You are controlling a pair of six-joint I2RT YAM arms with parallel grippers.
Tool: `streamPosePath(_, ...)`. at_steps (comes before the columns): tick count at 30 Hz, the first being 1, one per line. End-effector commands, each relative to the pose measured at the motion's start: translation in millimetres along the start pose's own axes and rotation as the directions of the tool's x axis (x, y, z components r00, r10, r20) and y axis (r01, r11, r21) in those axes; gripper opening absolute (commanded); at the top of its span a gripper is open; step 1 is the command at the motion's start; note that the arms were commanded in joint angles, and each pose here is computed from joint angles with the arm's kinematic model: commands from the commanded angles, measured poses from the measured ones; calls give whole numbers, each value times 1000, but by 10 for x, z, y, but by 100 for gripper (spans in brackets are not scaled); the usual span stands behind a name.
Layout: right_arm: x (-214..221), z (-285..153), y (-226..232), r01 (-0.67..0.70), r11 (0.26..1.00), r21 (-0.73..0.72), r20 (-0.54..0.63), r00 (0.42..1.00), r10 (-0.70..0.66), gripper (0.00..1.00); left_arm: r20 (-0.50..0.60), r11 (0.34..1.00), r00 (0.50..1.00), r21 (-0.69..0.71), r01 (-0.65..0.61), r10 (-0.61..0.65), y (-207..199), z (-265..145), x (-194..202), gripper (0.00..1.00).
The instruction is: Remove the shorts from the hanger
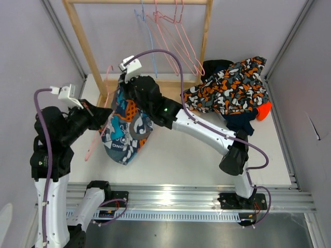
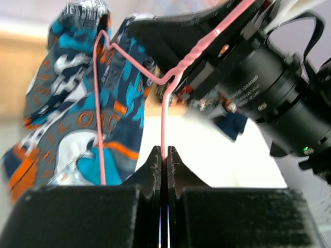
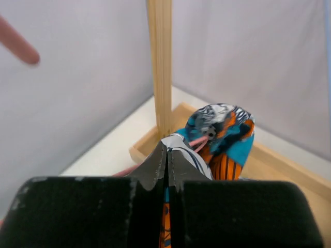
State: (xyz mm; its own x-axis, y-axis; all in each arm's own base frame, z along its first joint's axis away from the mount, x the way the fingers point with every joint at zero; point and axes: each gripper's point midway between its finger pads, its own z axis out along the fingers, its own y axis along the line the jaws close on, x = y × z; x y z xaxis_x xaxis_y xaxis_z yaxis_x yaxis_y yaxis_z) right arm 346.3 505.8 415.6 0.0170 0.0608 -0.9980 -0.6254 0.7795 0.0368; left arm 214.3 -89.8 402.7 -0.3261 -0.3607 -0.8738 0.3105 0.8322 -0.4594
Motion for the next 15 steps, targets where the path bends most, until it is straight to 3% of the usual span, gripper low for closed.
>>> streamPosePath(1,377,-85,93,-6,998,-56,-62,998,3,0,-112,999,993,-41,22,-27,164,-7,401,0)
streamPosePath(6,706,-301,101,-65,996,-55,-122,991,58,0,-92,996,996,-90,9,-17,206,-36,288,0)
streamPosePath(8,966,-452,140,-73,996,-55,-160,985,63,0,-17,995,1000,-92,-27,26,119,-90,0,0)
streamPosePath(15,1261,-1681,637,-120,988,-94,-173,980,102,0,133,994,988,-85,-65,75,30,244,-769,0)
